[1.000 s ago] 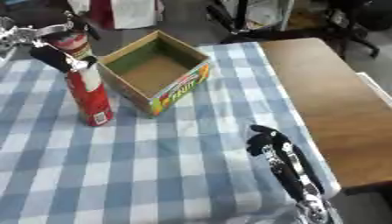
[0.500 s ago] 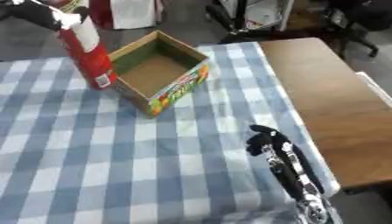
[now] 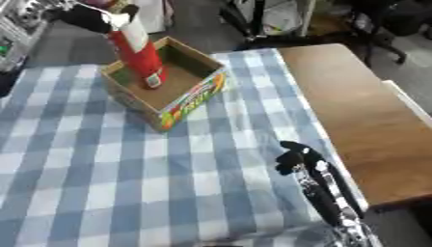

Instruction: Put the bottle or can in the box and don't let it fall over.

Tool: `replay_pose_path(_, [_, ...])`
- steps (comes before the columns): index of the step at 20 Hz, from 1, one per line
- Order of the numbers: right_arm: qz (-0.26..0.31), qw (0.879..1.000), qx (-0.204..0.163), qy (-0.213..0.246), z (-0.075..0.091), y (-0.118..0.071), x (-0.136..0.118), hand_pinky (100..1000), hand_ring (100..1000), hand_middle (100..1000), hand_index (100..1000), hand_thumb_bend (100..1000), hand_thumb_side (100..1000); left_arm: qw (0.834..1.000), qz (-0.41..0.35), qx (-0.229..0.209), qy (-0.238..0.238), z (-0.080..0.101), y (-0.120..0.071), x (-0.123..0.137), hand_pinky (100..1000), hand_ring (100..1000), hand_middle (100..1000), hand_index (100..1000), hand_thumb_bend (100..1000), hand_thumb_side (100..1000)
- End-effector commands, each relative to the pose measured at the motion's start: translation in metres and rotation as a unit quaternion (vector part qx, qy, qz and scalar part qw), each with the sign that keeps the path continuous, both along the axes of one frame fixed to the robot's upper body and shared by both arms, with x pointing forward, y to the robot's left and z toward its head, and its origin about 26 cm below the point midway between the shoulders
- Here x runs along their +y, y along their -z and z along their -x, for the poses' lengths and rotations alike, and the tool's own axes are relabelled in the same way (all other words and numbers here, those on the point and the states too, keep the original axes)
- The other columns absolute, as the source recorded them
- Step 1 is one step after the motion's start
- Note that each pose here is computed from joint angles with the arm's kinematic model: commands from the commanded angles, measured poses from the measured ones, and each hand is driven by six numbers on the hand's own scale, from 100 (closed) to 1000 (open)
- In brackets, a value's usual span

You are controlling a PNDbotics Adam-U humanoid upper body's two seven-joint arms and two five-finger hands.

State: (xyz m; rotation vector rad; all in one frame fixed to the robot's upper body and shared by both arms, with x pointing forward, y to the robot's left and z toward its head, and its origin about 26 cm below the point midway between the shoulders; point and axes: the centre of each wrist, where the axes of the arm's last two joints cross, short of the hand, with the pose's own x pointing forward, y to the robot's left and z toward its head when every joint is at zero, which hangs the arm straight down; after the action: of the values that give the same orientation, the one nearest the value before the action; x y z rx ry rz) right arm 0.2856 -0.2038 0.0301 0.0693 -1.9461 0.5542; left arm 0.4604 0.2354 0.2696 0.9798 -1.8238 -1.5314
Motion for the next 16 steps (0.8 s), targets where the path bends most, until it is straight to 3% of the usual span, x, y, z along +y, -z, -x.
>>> replay_pose_path(1, [-0.003, 1.0, -0.013, -0.01, -0.003, -0.007, 0.003, 594, 598, 585, 822, 100, 898, 0.998, -0.061, -0.007, 0.0, -0.001, -0.004, -0.004, 610, 700, 705, 944, 205, 640])
replay_pose_path(2, [-0.002, 1.0, -0.012, -0.01, -0.004, -0.007, 0.003, 594, 598, 585, 822, 100, 898, 0.996, -0.087, -0.003, 0.002, -0.001, -0.003, -0.004, 766, 791, 786, 955, 363, 771])
replay_pose_path(3, [-0.002, 1.0, -0.012, -0.009, -0.004, -0.007, 0.003, 594, 598, 585, 822, 100, 897, 0.994, -0.108, 0.002, 0.003, -0.001, -0.002, -0.003, 828, 830, 821, 966, 451, 857])
replay_pose_path(6, [-0.001, 1.0, -0.012, -0.007, -0.004, -0.007, 0.002, 595, 598, 585, 822, 100, 896, 0.992, -0.125, 0.009, 0.008, 0.001, -0.007, 0.005, 899, 892, 879, 976, 508, 987])
replay_pose_path(9, [0.0, 1.0, -0.011, -0.002, -0.004, -0.006, 0.0, 595, 598, 585, 822, 100, 897, 0.995, -0.096, 0.006, 0.022, 0.008, -0.018, 0.014, 905, 903, 893, 979, 489, 1000])
replay_pose_path(11, [0.0, 1.0, -0.011, 0.003, -0.003, -0.006, -0.002, 595, 598, 585, 822, 100, 896, 0.997, -0.064, -0.013, 0.04, 0.019, -0.032, 0.022, 884, 885, 878, 976, 425, 985])
replay_pose_path(12, [0.001, 1.0, -0.011, 0.006, -0.003, -0.006, -0.003, 595, 598, 585, 822, 100, 898, 0.998, -0.04, -0.025, 0.052, 0.029, -0.038, 0.028, 856, 862, 858, 974, 347, 949])
replay_pose_path(16, [0.002, 1.0, -0.009, 0.019, -0.003, -0.004, -0.007, 594, 597, 585, 822, 100, 906, 0.986, 0.115, -0.054, 0.104, 0.082, -0.044, 0.047, 776, 791, 792, 963, 239, 867])
